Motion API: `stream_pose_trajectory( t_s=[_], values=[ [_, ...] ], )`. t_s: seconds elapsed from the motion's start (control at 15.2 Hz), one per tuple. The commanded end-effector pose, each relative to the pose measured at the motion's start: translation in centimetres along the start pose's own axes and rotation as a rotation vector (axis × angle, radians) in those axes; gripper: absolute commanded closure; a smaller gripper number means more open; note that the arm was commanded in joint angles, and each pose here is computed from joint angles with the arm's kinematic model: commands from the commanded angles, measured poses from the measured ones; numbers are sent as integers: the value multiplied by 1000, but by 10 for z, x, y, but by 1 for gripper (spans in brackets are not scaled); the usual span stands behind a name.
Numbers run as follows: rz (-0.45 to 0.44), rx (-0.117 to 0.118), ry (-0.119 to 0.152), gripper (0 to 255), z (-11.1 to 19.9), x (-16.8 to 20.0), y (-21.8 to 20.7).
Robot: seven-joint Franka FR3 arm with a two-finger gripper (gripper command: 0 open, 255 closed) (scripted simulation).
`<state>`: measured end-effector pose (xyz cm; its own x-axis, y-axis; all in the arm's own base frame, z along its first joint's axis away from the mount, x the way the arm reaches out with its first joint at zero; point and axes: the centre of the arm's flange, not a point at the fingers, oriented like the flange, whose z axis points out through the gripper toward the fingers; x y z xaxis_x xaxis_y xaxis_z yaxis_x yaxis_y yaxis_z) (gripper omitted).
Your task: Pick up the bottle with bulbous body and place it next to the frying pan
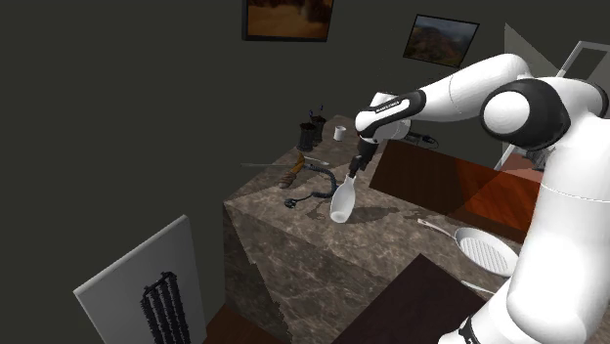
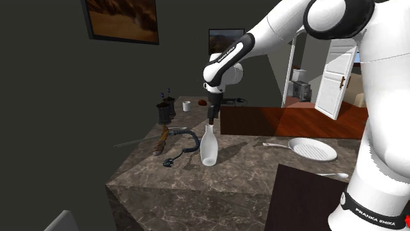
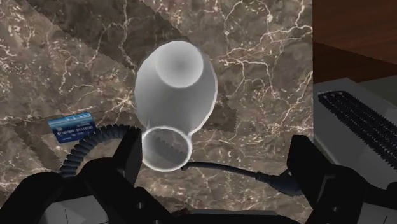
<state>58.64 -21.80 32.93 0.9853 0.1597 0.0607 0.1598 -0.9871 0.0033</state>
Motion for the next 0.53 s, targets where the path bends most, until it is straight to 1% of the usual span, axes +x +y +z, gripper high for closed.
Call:
stream_pose_trajectory(
  t_s=[0.0,0.13,0.46],
  values=[
    [-4,-1,-4,0,18,13,18],
    [-8,-1,-8,0,36,25,33],
    [-8,-1,-9,0,59,26,35]
  ],
)
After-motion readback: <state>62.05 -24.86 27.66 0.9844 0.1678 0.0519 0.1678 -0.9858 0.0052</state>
